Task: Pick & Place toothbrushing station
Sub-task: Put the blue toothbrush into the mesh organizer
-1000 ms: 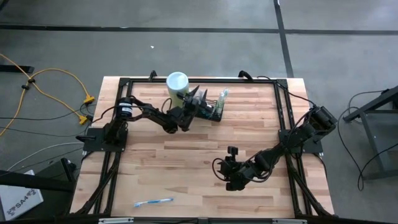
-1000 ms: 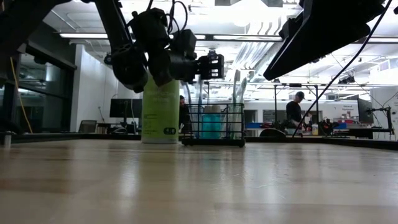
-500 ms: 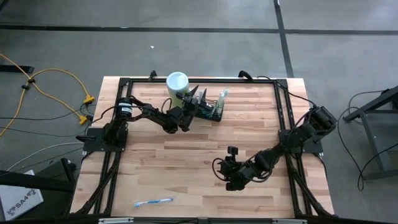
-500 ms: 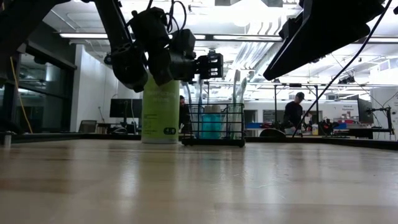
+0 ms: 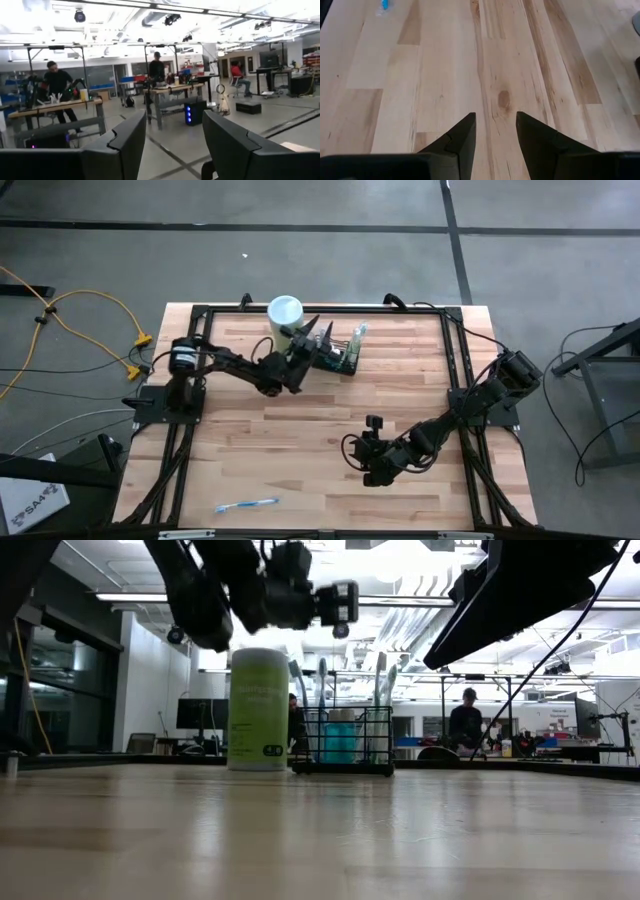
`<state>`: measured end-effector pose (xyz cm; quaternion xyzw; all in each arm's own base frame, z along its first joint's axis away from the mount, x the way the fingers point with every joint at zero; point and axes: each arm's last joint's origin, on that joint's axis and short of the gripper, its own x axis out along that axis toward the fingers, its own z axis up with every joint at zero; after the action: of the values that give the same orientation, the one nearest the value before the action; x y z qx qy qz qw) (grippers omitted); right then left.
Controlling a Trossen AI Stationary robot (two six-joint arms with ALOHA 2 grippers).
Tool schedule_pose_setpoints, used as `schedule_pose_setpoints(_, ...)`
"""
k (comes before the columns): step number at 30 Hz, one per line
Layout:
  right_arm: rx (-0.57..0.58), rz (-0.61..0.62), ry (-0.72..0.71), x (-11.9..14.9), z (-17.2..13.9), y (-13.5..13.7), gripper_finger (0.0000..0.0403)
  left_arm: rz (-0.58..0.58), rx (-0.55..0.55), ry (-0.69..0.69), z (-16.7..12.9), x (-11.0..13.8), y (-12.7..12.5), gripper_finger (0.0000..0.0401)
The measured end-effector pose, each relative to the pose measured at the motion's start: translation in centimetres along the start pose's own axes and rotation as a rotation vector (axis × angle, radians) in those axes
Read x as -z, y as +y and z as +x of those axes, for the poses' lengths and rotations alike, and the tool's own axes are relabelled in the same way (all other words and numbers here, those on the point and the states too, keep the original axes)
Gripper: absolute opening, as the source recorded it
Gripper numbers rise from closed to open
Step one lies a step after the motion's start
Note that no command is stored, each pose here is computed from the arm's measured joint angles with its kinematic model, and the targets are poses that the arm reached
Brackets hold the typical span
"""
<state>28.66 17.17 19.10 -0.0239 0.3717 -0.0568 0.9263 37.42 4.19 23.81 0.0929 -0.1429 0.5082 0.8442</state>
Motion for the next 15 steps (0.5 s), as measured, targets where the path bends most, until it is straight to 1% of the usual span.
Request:
schedule_pose_setpoints(3, 0.000, 0.000, 0.000, 0.0, 0.0, 0.0, 0.0133, 0.034, 0.028, 0.028, -0.8, -1.4, -0.4, 0.0191)
schedule_pose_setpoints(5, -0.001, 0.001, -0.001, 0.0, 0.0, 0.0, 0.0133, 0.081, 0.053, 0.057, -1.4, -2.1, -0.8, 0.0191)
schedule_pose_setpoints(8, -0.001, 0.001, -0.001, 0.0, 0.0, 0.0, 0.0133, 0.106, 0.088, 0.077, -2.7, -3.0, -1.4, 0.0191)
schedule_pose_setpoints(13, -0.001, 0.001, -0.001, 0.0, 0.0, 0.0, 0.0133, 0.169, 0.125, 0.091, -5.7, -4.6, -2.6, 0.0191)
schedule_pose_setpoints(15, -0.001, 0.001, -0.001, 0.0, 0.0, 0.0, 0.0133, 0.219, 0.125, 0.112, -7.2, -5.4, -3.0, 0.0190)
